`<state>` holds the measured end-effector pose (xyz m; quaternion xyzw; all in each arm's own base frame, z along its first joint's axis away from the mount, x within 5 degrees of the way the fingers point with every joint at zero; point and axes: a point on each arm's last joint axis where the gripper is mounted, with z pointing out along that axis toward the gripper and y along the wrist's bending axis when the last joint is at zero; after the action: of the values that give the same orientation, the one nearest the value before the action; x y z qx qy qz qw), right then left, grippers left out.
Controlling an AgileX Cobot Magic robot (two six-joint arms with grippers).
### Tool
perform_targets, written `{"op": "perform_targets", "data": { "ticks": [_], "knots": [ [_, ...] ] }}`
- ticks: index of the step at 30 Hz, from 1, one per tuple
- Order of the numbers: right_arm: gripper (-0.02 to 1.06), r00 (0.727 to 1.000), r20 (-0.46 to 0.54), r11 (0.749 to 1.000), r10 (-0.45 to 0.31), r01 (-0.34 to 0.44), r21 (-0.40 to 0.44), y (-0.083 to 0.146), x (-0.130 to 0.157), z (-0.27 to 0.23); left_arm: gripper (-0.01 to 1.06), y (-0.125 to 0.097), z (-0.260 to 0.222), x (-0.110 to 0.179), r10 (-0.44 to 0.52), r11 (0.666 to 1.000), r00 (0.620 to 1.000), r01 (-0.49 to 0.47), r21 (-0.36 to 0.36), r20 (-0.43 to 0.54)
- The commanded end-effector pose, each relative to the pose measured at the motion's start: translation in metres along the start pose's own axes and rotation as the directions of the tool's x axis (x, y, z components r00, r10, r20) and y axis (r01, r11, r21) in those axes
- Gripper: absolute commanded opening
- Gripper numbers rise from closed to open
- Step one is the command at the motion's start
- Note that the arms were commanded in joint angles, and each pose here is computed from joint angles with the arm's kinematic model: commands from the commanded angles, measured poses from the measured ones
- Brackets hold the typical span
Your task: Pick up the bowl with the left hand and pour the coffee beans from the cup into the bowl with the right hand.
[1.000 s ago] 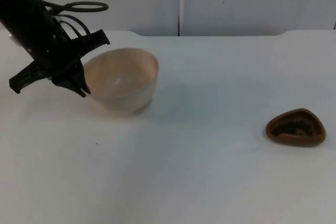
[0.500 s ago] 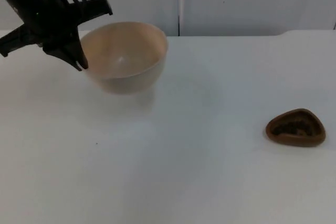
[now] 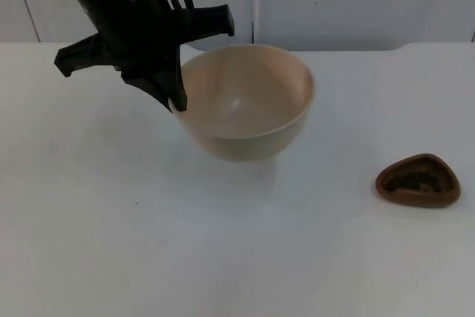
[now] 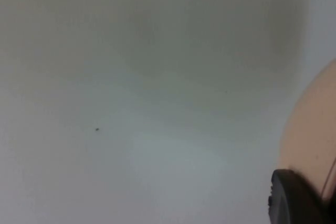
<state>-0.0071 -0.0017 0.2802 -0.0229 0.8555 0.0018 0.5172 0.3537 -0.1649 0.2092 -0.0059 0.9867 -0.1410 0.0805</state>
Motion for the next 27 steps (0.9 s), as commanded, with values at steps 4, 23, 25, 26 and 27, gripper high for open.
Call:
{"op": "perform_targets", "data": {
  "ticks": [4,23,25,26,27],
  "knots": [
    [1.05,1.0,0.009,1.0,-0.005,0.004,0.01,0.0,0.0,0.0,0.0,-0.016,-0.001,0.013,0.065,0.998,0.997,-0.066,-0.013,-0.045],
    [1.05,1.0,0.009,1.0,-0.005,0.004,0.01,0.0,0.0,0.0,0.0,0.004,0.018,0.074,0.026,1.0,0.998,-0.026,0.0,-0.055],
    [1.05,1.0,0.009,1.0,-0.005,0.004,0.01,0.0,0.0,0.0,0.0,0.007,0.022,0.08,0.017,1.0,0.997,-0.017,-0.006,-0.075],
    [1.05,1.0,0.009,1.0,-0.005,0.004,0.01,0.0,0.0,0.0,0.0,0.007,0.022,0.08,0.017,1.0,0.997,-0.017,-0.006,-0.075],
    [1.05,1.0,0.009,1.0,-0.005,0.004,0.01,0.0,0.0,0.0,0.0,0.006,0.023,0.081,0.023,1.0,0.997,-0.023,-0.006,-0.08]
  ]
}}
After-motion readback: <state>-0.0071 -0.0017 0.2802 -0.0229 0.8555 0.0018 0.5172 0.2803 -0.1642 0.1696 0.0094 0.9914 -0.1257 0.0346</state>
